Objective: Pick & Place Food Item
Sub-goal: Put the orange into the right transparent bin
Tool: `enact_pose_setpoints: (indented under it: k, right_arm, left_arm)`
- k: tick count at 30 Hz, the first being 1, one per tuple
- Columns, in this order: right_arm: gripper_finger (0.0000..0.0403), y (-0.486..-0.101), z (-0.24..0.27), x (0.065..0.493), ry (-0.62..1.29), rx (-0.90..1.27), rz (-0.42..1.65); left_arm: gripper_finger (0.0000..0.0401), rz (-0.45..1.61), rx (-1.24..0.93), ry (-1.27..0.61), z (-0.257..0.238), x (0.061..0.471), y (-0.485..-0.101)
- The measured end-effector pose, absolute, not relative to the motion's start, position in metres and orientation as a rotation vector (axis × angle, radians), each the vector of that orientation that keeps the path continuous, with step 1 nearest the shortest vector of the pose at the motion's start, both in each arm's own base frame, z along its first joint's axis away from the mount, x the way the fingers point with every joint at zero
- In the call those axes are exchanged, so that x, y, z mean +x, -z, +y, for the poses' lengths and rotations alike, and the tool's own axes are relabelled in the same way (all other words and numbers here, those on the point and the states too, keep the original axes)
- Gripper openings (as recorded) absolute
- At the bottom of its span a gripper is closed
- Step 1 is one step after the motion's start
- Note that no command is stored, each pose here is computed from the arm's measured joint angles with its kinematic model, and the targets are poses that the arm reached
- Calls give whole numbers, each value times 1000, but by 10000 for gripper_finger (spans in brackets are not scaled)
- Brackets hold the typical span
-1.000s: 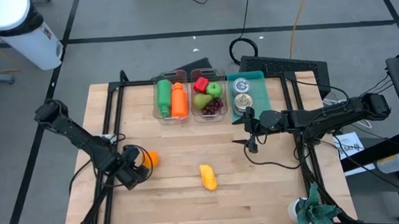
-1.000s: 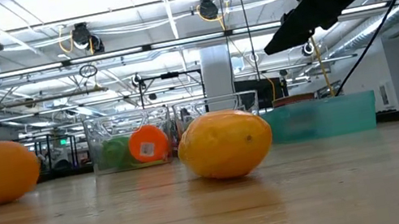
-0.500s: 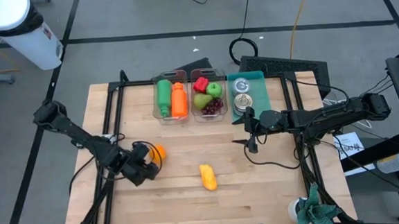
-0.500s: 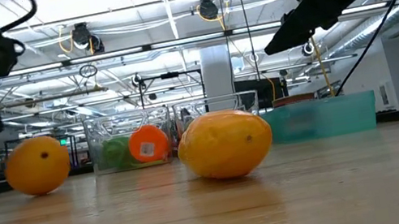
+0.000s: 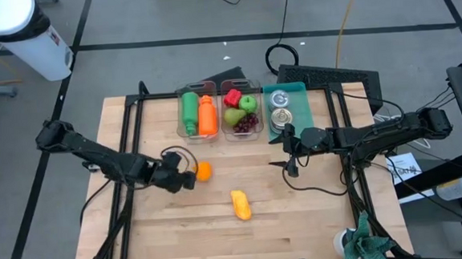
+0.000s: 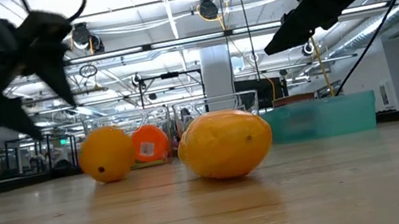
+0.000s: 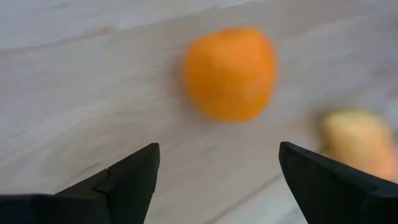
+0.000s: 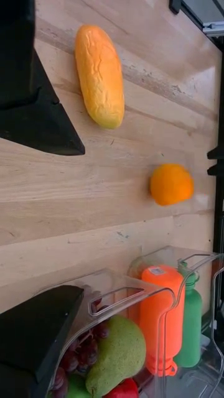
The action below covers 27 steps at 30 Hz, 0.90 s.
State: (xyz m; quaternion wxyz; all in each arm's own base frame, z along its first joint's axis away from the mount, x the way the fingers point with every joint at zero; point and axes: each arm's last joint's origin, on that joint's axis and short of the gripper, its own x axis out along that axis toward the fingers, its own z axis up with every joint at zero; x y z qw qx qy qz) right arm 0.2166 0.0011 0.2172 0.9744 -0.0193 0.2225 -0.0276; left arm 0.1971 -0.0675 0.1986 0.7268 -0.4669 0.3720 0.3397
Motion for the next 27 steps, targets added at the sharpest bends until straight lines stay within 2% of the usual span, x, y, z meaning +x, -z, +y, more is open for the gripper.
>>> enact_pose_setpoints:
  k: [6, 14, 17, 21, 27]
  right_arm:
    - [341, -217, 1, 217, 56, -39, 449]
    - [341, -216, 1, 218, 60, -12, 452]
    - [341, -211, 1, 222, 58, 13, 467]
    - [341, -204, 7, 235, -27, 19, 435]
    - [341, -194, 31, 266, -140, -128, 342]
  left_arm:
    - [340, 682, -1019, -597, -59, 232, -198]
    - [340, 767, -958, -575, -38, 261, -167]
    - [340, 735, -924, -535, -33, 266, -169]
    - [340, 597, -838, -514, -37, 268, -184]
    - [340, 512, -743, -474, -40, 270, -194]
